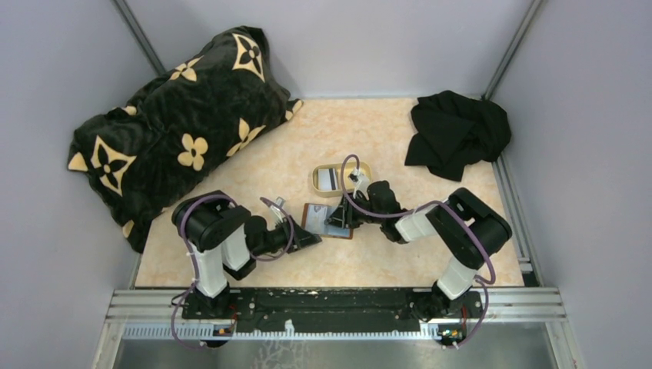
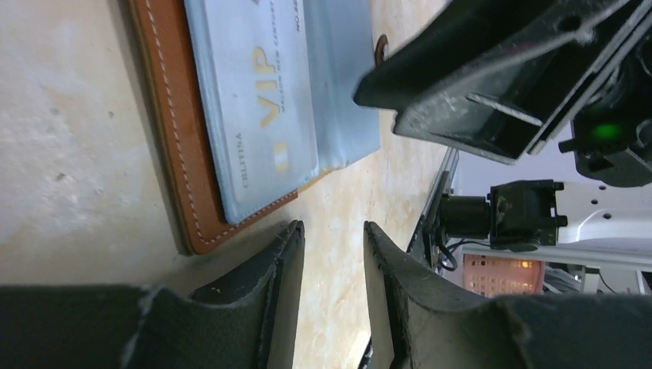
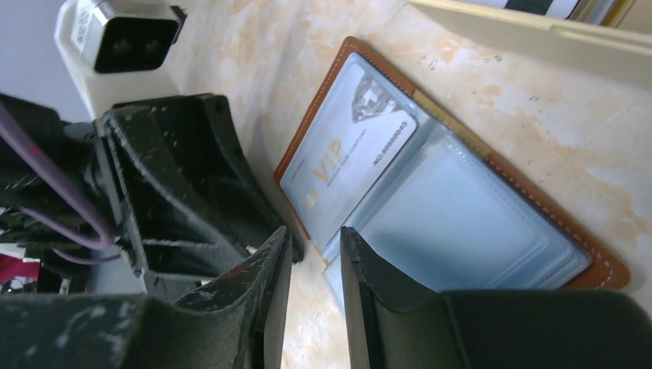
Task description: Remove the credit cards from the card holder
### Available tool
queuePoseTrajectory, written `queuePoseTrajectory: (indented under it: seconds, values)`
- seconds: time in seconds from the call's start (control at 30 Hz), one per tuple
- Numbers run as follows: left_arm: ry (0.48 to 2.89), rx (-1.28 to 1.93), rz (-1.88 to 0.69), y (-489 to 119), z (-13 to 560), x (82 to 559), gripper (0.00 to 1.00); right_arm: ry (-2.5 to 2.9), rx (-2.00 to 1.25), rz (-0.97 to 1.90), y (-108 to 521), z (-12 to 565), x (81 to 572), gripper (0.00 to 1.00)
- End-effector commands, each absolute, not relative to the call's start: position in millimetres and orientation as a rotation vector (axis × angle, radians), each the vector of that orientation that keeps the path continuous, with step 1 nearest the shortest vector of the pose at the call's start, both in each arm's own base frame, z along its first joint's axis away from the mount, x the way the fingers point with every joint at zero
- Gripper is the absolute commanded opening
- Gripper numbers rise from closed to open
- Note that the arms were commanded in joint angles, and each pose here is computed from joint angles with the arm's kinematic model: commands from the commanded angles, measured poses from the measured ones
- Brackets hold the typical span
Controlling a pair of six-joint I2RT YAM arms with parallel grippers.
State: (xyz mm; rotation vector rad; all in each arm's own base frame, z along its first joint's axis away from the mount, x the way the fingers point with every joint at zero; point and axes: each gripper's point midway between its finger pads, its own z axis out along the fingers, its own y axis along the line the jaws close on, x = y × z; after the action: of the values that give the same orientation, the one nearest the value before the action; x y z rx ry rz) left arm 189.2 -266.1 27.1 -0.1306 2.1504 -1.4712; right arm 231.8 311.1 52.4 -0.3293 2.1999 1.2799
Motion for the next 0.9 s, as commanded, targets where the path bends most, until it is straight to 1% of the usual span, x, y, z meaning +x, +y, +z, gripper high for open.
queuePoseTrajectory:
  seconds: [0.0,0.2,0.37,0.5,0.6,0.77,0.8,0.83,0.87]
  values:
    - [2.057,-0.119,-1.496,-268.4,44.6,191.9,0.42,2.167,-0.326,1.280,323.3,58.4,248.5,0.33]
    - [2.049,-0.043,-1.413,-269.2,56.1,202.9,0.42,2.251,-0.275,1.213,319.8,37.2,253.4,0.40]
    - [2.090,0.002,-1.181,-256.9,56.1,230.5,0.44,2.287,-0.239,1.184,316.9,26.8,255.2,0.42]
    - [2.162,-0.017,-0.976,-234.4,38.2,249.0,0.43,2.309,-0.239,1.158,315.5,19.8,256.7,0.41]
    - [2.215,-0.016,-0.887,-224.0,23.6,252.7,0.42,2.314,-0.240,1.162,317.8,17.4,257.9,0.42]
    - [2.281,-0.031,-0.866,-218.1,5.8,244.7,0.37,2.317,-0.233,1.149,318.7,17.4,261.7,0.42]
    - [2.287,-0.028,-0.874,-219.1,4.7,243.2,0.35,2.317,-0.232,1.147,318.5,17.6,262.3,0.42]
    - [2.296,-0.026,-0.880,-219.6,2.7,241.7,0.29,2.319,-0.230,1.147,318.4,17.5,262.2,0.41]
    - [2.303,-0.026,-0.882,-220.0,1.0,240.9,0.21,2.315,-0.231,1.149,319.3,18.7,262.6,0.41]
